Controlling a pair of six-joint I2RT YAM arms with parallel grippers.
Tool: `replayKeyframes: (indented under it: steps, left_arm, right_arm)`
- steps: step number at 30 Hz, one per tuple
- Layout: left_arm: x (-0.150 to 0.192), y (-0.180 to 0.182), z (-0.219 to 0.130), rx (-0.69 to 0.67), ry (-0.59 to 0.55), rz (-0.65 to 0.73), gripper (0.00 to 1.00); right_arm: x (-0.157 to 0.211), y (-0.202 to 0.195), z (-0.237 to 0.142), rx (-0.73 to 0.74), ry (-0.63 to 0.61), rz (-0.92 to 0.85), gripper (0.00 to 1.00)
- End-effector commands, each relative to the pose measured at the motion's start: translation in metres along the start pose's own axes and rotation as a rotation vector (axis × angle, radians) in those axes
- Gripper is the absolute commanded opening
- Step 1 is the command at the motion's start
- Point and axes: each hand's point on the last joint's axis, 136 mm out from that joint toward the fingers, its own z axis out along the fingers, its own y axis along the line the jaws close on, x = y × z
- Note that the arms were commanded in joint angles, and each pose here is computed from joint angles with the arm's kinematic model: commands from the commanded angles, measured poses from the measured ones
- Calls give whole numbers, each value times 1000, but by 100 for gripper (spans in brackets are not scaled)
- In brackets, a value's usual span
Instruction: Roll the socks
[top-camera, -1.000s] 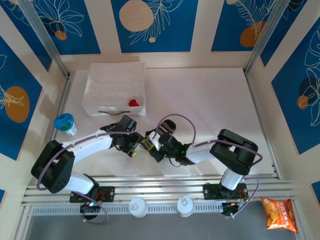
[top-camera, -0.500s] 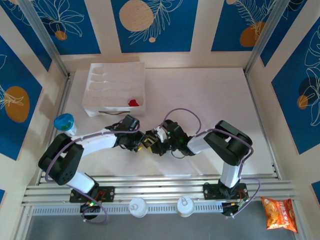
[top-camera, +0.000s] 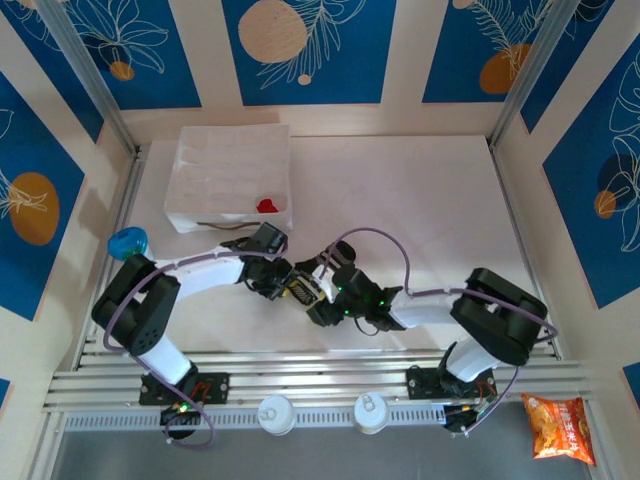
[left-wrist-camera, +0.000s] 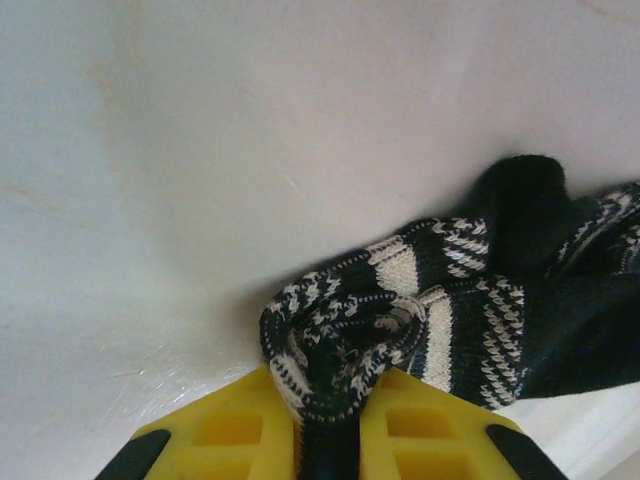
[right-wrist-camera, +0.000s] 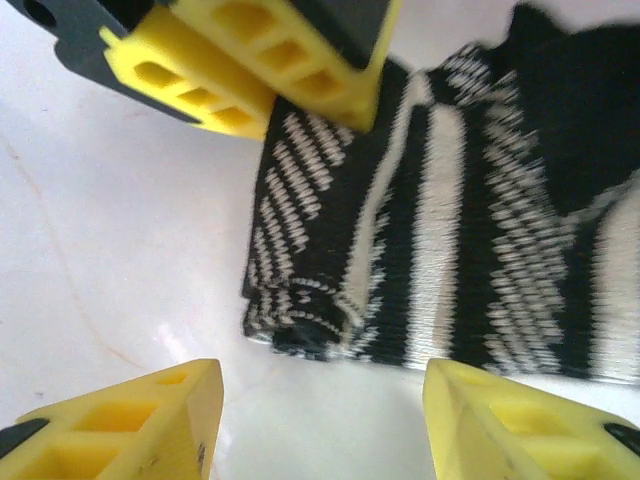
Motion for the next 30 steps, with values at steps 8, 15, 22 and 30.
replayKeyframes:
  steps: [8,15,22,30]
  left_arm:
    - [7,61,9,-269,27,-38,15]
    - [8,59,9,-265,35,-42,15]
    - [11,54,11,-244,52,-48,15]
    - [20,49,12,-189,99,-107,16]
  right_arm:
    - [-27,6,-10,232,-19,-398,56]
    - [-48,20,14,243,-34,-530,57]
    - [-36,11,38,285,31,-535,55]
    - [-5,-4,49,315,138,-448,4]
